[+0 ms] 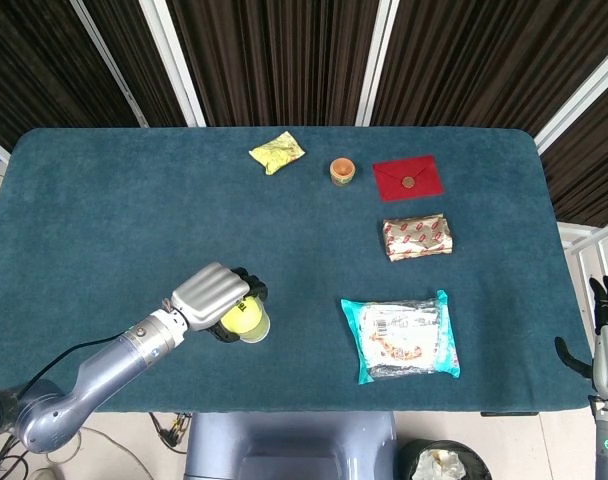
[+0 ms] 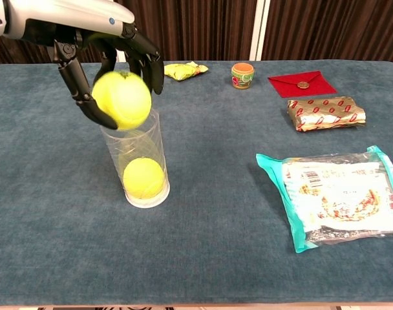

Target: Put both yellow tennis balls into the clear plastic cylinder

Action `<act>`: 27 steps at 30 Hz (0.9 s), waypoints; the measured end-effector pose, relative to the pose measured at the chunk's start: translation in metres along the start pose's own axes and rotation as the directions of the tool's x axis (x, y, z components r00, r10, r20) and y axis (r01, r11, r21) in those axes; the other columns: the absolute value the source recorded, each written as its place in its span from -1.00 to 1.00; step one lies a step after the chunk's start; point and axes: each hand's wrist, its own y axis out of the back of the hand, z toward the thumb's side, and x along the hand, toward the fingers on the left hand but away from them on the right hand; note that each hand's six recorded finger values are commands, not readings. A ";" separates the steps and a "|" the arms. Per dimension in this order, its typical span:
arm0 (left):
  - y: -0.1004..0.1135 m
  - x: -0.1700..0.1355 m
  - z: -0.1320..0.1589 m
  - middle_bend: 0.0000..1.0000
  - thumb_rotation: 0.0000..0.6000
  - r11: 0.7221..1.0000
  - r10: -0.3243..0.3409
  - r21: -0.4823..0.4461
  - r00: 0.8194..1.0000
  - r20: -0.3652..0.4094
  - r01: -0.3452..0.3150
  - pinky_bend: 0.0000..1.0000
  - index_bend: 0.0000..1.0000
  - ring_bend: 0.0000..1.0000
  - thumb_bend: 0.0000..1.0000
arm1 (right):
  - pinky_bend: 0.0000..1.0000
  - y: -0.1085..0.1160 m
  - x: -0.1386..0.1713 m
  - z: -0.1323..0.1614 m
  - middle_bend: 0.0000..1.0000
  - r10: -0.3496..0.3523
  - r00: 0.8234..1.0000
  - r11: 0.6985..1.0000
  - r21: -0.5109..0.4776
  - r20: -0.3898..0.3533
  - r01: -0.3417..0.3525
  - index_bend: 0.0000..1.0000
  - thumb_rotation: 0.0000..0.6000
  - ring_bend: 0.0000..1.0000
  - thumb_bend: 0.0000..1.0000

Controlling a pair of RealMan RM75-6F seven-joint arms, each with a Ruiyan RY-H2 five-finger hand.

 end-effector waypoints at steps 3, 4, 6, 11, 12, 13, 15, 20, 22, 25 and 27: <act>0.001 0.000 -0.001 -0.66 1.00 1.000 0.002 0.010 1.000 -0.010 -0.002 -0.16 -0.45 -0.73 -0.95 | -1.00 0.000 0.000 0.001 -0.97 0.000 1.000 1.000 -0.001 -0.001 0.000 -1.00 1.00 -0.95 -0.33; 0.001 0.000 -0.001 -0.68 1.00 1.000 0.003 0.010 1.000 -0.012 -0.003 -0.18 -0.45 -0.75 -0.96 | -1.00 0.000 0.000 0.001 -0.97 0.000 1.000 1.000 -0.001 -0.001 0.000 -1.00 1.00 -0.95 -0.33; 0.002 0.000 0.000 -0.68 1.00 1.000 0.007 0.009 1.000 -0.015 -0.006 -0.19 -0.46 -0.76 -0.96 | -1.00 -0.001 0.000 0.001 -0.97 0.001 1.000 1.000 0.000 0.001 -0.001 -1.00 1.00 -0.95 -0.33; 0.011 -0.001 0.000 -0.67 1.00 0.999 0.045 0.025 0.999 -0.024 -0.044 -0.23 -0.49 -0.76 -0.95 | -1.00 0.000 0.000 0.001 -0.97 0.000 1.000 1.000 -0.004 -0.001 0.000 -1.00 1.00 -0.95 -0.33; 0.015 -0.002 -0.001 -0.68 1.00 0.997 0.065 0.033 0.998 -0.028 -0.064 -0.25 -0.51 -0.76 -0.95 | -1.00 0.000 0.000 0.001 -0.97 0.000 1.000 1.000 -0.004 -0.002 0.000 -1.00 1.00 -0.95 -0.33; 0.018 -0.003 -0.002 -0.69 1.00 0.996 0.082 0.040 0.996 -0.032 -0.081 -0.26 -0.52 -0.76 -0.96 | -1.00 0.000 0.000 0.001 -0.97 0.000 1.000 1.000 -0.005 -0.002 0.000 -1.00 1.00 -0.95 -0.33; 0.025 -0.008 -0.004 -0.72 1.00 0.990 0.130 0.061 0.991 -0.043 -0.127 -0.28 -0.54 -0.76 -0.96 | -1.00 0.000 0.000 0.001 -0.97 0.000 1.000 1.000 -0.007 -0.002 0.000 -1.00 1.00 -0.95 -0.33; 0.040 -0.033 -0.014 -0.79 1.00 0.953 0.277 0.153 0.958 -0.080 -0.262 -0.44 -0.56 -0.85 -0.98 | -1.00 0.000 0.000 0.001 -0.97 0.004 1.000 1.000 -0.008 -0.004 -0.004 -1.00 1.00 -0.95 -0.33; 0.040 -0.053 -0.024 -0.81 1.00 0.930 0.337 0.196 0.934 -0.116 -0.311 -0.47 -0.57 -0.85 -1.00 | -1.00 0.001 0.000 0.001 -0.97 0.002 1.000 1.000 -0.008 -0.008 -0.002 -1.00 1.00 -0.95 -0.33; 0.030 -0.087 -0.044 -0.83 1.00 0.904 0.399 0.247 0.896 -0.196 -0.348 -0.48 -0.59 -0.85 -1.00 | -1.00 0.001 0.001 0.005 -0.97 0.004 1.000 1.000 -0.011 -0.026 -0.004 -1.00 1.00 -0.95 -0.33; 0.019 -0.113 -0.060 -0.86 1.00 0.895 0.423 0.272 0.865 -0.268 -0.354 -0.50 -0.64 -0.88 -1.00 | -1.00 0.001 0.002 0.007 -0.97 0.008 0.999 1.000 -0.012 -0.043 -0.008 -1.00 1.00 -0.95 -0.33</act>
